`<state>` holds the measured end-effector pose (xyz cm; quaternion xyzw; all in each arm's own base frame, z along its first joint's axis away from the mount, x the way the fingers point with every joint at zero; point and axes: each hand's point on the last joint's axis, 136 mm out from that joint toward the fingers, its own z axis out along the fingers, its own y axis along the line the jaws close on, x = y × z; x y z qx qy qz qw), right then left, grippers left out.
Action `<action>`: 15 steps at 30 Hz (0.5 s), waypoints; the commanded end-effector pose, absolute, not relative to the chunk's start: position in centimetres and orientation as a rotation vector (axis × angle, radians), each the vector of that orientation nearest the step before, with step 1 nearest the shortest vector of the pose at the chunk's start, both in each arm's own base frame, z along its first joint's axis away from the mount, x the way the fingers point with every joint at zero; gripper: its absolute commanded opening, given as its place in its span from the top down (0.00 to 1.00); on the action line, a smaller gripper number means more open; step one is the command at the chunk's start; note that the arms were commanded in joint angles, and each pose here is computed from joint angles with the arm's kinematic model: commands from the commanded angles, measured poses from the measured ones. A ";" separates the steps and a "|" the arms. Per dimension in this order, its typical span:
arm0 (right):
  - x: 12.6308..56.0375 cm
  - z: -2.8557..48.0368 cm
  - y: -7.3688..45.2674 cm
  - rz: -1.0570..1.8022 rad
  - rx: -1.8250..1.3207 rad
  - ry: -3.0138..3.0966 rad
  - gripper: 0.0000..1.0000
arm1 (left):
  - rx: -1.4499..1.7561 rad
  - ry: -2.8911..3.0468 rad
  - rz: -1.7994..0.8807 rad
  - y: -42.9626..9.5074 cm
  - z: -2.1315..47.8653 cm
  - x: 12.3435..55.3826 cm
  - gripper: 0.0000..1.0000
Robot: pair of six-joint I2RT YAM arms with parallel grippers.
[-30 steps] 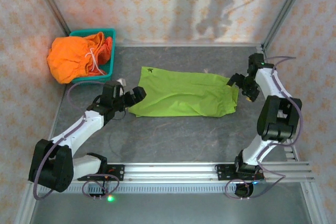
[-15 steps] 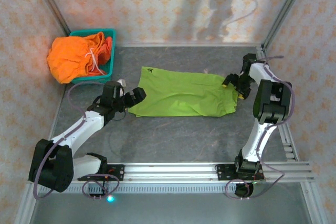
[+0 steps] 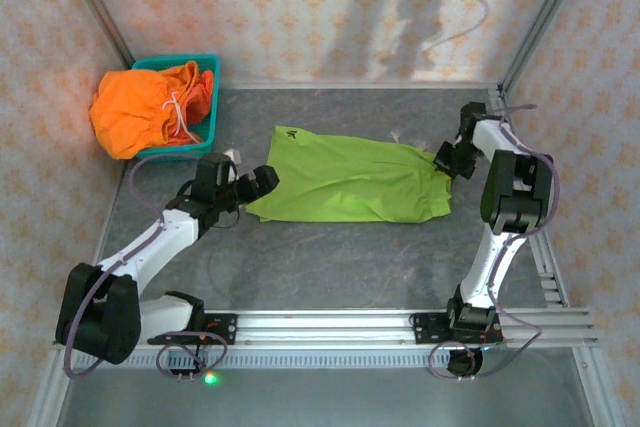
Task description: Fold and stack the shorts
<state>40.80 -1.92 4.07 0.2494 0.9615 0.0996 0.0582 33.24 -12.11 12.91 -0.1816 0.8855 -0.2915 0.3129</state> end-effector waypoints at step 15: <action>41.7 18.7 -6.0 -0.633 0.306 2.700 0.99 | -0.367 2.386 -0.782 -14.0 12.8 34.3 0.00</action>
